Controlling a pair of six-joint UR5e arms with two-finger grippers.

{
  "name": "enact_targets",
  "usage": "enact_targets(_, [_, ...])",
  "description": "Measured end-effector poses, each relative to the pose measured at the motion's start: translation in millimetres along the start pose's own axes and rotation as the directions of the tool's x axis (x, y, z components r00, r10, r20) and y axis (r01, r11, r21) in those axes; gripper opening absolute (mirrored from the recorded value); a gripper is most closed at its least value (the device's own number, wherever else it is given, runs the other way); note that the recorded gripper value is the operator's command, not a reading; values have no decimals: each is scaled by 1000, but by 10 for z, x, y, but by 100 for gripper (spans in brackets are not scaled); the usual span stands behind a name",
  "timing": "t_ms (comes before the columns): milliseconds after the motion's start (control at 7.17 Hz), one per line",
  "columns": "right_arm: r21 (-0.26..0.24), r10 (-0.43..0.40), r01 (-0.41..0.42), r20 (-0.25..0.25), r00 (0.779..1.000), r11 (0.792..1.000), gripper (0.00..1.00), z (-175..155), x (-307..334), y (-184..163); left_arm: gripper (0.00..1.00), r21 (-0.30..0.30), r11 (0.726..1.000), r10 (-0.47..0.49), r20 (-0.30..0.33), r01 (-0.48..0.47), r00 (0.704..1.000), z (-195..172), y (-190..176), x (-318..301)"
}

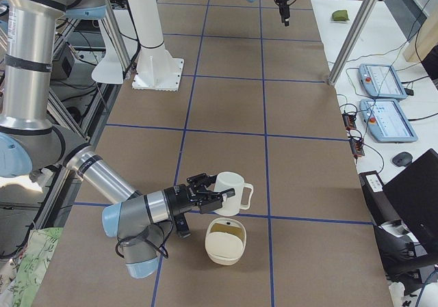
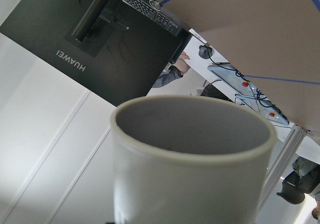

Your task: Left arm hands cup to right arm to dump lemon

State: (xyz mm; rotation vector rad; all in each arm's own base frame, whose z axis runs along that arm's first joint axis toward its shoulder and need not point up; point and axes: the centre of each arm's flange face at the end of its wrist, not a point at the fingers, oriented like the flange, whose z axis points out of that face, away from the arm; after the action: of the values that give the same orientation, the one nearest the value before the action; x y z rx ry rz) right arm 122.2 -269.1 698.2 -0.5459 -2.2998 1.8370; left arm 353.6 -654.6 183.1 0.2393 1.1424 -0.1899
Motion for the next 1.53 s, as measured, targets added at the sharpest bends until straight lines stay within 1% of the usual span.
enact_targets(139, [-16,-84,84,-9,996,996,31,40,-4,38,100,8,1000,6,6,-6,1000,44,35,20])
enact_targets(279, [-41,-192,191,-24,981,981,32,66,10,82,100,11,1000,10,8,-10,1000,65,56,34])
enact_targets(418, [-74,-305,301,-43,951,951,32,93,40,146,100,13,1000,13,7,-13,1000,66,70,45])
enact_targets(558, [-116,-428,419,-68,901,901,33,139,81,234,100,14,1000,16,3,-16,1000,50,85,61])
enact_targets(697, [-158,-557,540,-93,825,827,34,168,131,295,100,14,1000,19,0,-19,1000,38,102,78])
enact_targets(837, [-198,-685,660,-110,720,725,34,163,186,308,100,13,1000,21,-2,-21,1000,35,114,89])
enact_targets(976, [-228,-786,754,-111,608,615,34,128,232,289,100,13,1000,22,-3,-22,1000,35,122,92])
enact_targets(1116, [-252,-867,830,-105,488,498,34,63,281,253,100,13,1000,23,-4,-23,1000,33,129,95])
enact_targets(1255, [-277,-934,892,-98,345,358,34,-47,350,200,100,13,1000,24,-5,-24,1000,30,134,100])
enact_targets(1395, [-299,-977,930,-87,197,214,34,-167,419,148,100,12,1000,26,-7,-26,1000,29,145,110])
enact_targets(1534, [-318,-996,946,-78,49,71,34,-255,469,99,100,11,1000,29,-10,-29,1000,27,165,125])
